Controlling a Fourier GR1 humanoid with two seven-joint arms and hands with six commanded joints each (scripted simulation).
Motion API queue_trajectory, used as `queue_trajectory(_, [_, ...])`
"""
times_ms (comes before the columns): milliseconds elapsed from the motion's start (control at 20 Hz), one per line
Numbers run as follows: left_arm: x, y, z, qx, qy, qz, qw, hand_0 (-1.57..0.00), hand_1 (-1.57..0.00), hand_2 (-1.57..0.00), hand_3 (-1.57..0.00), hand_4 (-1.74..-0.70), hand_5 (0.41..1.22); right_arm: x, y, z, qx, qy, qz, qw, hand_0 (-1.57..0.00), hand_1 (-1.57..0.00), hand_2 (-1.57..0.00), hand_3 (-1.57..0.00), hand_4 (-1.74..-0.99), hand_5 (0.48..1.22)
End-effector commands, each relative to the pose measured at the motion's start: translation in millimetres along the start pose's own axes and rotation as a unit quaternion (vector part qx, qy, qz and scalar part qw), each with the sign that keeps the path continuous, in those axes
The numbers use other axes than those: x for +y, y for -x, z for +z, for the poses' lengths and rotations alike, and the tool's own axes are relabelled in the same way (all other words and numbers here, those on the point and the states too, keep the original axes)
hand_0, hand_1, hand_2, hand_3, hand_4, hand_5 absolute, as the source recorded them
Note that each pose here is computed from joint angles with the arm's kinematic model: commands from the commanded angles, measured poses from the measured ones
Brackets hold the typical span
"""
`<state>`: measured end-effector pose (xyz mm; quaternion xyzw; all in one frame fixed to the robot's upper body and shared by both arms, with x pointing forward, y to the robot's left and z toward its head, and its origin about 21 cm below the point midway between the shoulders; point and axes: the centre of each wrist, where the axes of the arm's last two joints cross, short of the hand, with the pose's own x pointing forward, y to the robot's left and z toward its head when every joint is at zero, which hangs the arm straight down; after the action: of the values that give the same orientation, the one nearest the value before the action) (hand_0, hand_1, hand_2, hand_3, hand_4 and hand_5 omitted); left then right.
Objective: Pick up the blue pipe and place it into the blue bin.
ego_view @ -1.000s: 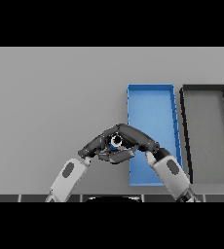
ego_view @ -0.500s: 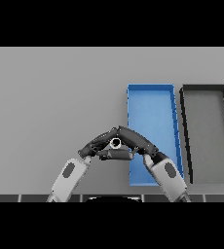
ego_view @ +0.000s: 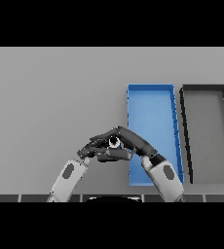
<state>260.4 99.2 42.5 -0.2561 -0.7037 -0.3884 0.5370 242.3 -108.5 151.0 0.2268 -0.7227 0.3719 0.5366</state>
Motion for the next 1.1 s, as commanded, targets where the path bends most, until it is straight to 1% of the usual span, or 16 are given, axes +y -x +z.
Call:
queue_trajectory(0, [2,-1,-3,0.015,-0.001,0.0,1.0,-0.38,-0.36,-0.35,-0.27,-1.13,1.063,-1.6,0,-1,-0.004,0.005,0.002,1.0,-1.57,-1.57,-1.57,-1.56,-1.498,1.215])
queue_trajectory(100, [4,0,-1,0.041,-0.007,0.003,0.999,-0.25,-0.23,-0.22,-0.18,-1.06,0.912,-4.4,-1,-3,-0.02,0.009,0.0,1.0,-1.57,-1.57,-1.57,-1.57,-1.499,1.217])
queue_trajectory(200, [2,0,-2,0.063,-0.007,0.006,0.998,-0.16,-0.15,-0.14,-0.11,-1.01,0.785,-3.3,1,-4,-0.023,0.006,0.005,1.0,-1.57,-1.57,-1.57,-1.57,-1.499,1.218])
queue_trajectory(250, [3,2,1,0.062,-0.009,0.006,0.998,-0.13,-0.12,-0.11,-0.09,-0.99,0.729,-2.5,0,-3,-0.032,0.008,0.008,0.999,-1.57,-1.57,-1.57,-1.57,-1.499,1.219])
queue_trajectory(300, [5,3,0,0.059,-0.014,0.002,0.998,-0.1,-0.09,-0.09,-0.07,-0.98,0.682,-2.3,-2,-3,-0.033,0.006,0.011,0.999,-1.57,-1.57,-1.57,-1.57,-1.499,1.219])
queue_trajectory(350, [8,4,0,0.068,-0.018,0.011,0.998,-0.08,-0.07,-0.07,-0.06,-0.97,0.642,-1.1,0,-4,-0.031,0.006,0.009,0.999,-1.57,-1.57,-1.57,-1.57,-1.499,1.22])
queue_trajectory(400, [7,5,3,0.069,-0.019,0.017,0.997,-0.06,-0.06,-0.06,-0.05,-0.97,0.607,-4.4,0,-3,-0.035,0.01,0.006,0.999,-1.57,-1.57,-1.57,-1.57,-1.499,1.22])
queue_trajectory(450, [4,5,1,0.075,-0.019,0.02,0.997,-0.05,-0.05,-0.05,-0.04,-0.97,0.578,-6.3,1,-1,-0.043,0.014,-0.001,0.999,-1.57,-1.57,-1.57,-1.57,-1.499,1.22])
queue_trajectory(550, [4,8,1,0.093,-0.024,0.02,0.995,-0.03,-0.03,-0.03,-0.02,-0.97,0.544,-4.0,-2,-3,-0.047,0.017,-0.007,0.999,-1.57,-1.57,-1.57,-1.57,-1.497,1.22])
queue_trajectory(700, [6,7,-1,0.1,-0.03,0.02,0.994,-0.02,-0.01,-0.01,-0.01,-0.97,0.512,-18.1,-19,-5,-0.076,0.025,-0.029,0.996,-1.57,-1.57,-1.57,-1.57,-1.495,1.221])
queue_trajectory(750, [7,7,1,0.105,-0.029,0.018,0.994,-0.01,-0.01,-0.01,-0.01,-0.97,0.501,-19.8,-26,-6,-0.075,0.021,-0.037,0.996,-1.57,-1.57,-1.57,-1.57,-1.495,1.221])
queue_trajectory(850, [4,5,1,0.102,-0.028,0.022,0.994,-0.01,-0.01,-0.01,-0.01,-0.97,0.489,-29.0,-41,-5,-0.073,0.032,-0.067,0.995,-1.57,-1.57,-1.57,-1.57,-1.494,1.221])
queue_trajectory(900, [2,4,1,0.1,-0.028,0.025,0.994,-0.01,-0.01,-0.01,0.0,-0.97,0.485,-38.5,-52,-4,-0.083,0.037,-0.07,0.993,-1.57,-1.57,-1.57,-1.57,-1.494,1.221])
queue_trajectory(1000, [4,8,3,0.11,-0.026,0.021,0.993,0.0,0.0,0.0,0.0,-0.96,0.475,-49.2,-71,-7,-0.099,0.041,-0.087,0.99,-1.57,-1.57,-1.57,-1.57,-1.496,1.221])
queue_trajectory(1050, [4,6,1,0.106,-0.026,0.018,0.994,0.0,0.0,0.0,0.0,-0.96,0.475,-58.9,-81,-7,-0.114,0.048,-0.091,0.988,-1.57,-1.57,-1.57,-1.57,-1.496,1.221])
